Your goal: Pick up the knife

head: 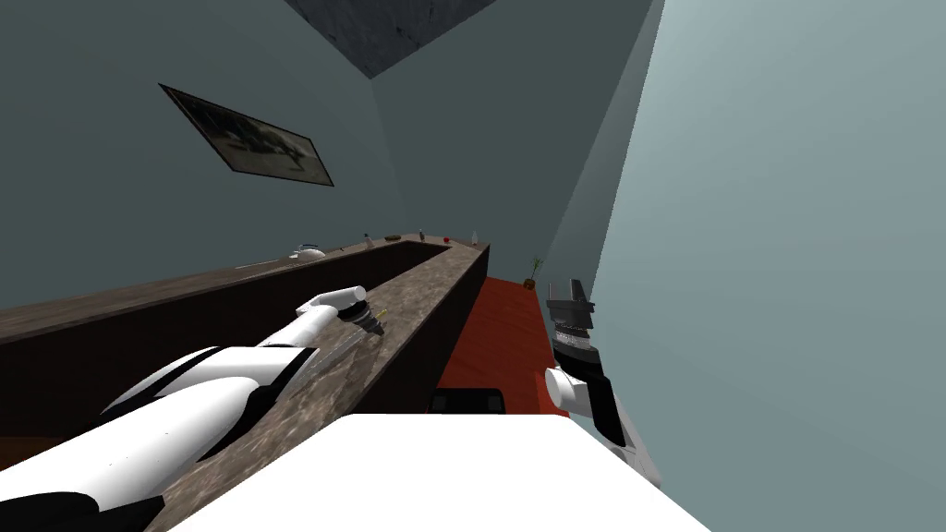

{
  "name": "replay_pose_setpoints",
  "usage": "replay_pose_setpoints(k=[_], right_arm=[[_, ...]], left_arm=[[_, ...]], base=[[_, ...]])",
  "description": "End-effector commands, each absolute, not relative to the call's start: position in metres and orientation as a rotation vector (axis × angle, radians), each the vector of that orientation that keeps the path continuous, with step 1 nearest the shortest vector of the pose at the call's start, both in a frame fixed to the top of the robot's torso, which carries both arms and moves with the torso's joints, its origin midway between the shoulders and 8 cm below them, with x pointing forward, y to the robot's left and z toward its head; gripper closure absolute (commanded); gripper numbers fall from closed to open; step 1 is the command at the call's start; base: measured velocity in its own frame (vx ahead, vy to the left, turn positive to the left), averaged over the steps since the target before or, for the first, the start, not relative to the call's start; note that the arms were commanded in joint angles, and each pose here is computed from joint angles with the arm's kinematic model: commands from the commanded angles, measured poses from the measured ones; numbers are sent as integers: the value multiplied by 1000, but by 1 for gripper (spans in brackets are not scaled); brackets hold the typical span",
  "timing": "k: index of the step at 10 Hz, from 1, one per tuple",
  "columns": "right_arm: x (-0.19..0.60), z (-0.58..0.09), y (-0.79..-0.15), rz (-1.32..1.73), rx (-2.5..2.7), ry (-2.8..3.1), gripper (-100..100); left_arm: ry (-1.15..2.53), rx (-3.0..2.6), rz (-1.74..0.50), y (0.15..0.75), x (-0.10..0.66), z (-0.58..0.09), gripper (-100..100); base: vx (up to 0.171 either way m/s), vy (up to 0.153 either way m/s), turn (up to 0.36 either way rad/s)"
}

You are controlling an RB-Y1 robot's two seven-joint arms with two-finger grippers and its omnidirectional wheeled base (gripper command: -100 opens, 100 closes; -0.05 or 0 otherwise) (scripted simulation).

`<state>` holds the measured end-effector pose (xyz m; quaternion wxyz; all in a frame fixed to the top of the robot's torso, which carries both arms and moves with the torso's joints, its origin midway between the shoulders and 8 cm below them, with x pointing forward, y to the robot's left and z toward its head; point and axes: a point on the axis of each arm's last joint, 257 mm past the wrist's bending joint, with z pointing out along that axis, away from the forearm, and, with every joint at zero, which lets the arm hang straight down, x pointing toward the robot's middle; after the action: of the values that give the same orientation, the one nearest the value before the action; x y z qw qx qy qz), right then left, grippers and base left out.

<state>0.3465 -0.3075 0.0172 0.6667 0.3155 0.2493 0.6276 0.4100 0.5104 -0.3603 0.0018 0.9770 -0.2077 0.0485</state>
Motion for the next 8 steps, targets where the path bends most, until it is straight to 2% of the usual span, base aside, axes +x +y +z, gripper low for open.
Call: replay_pose_setpoints(k=[1,2,6,7,8], right_arm=[[346,17,-308,1416,712,563,0],[346,17,-308,1416,712,563,0],[346,17,-308,1416,712,563,0],[346,17,-308,1416,712,563,0],[346,17,-308,1416,712,563,0]], left_arm=[[-652,3066,152,510,410,-360,-100],[-644,3067,152,511,409,-360,100],[-641,3068,152,511,409,-360,100],[-640,3068,152,512,409,-360,0],[-668,3059,148,506,410,-364,100]], base=[[-42,27,-66],[-8,7,14],[0,2,1],[0,0,0],[32,-17,246]])
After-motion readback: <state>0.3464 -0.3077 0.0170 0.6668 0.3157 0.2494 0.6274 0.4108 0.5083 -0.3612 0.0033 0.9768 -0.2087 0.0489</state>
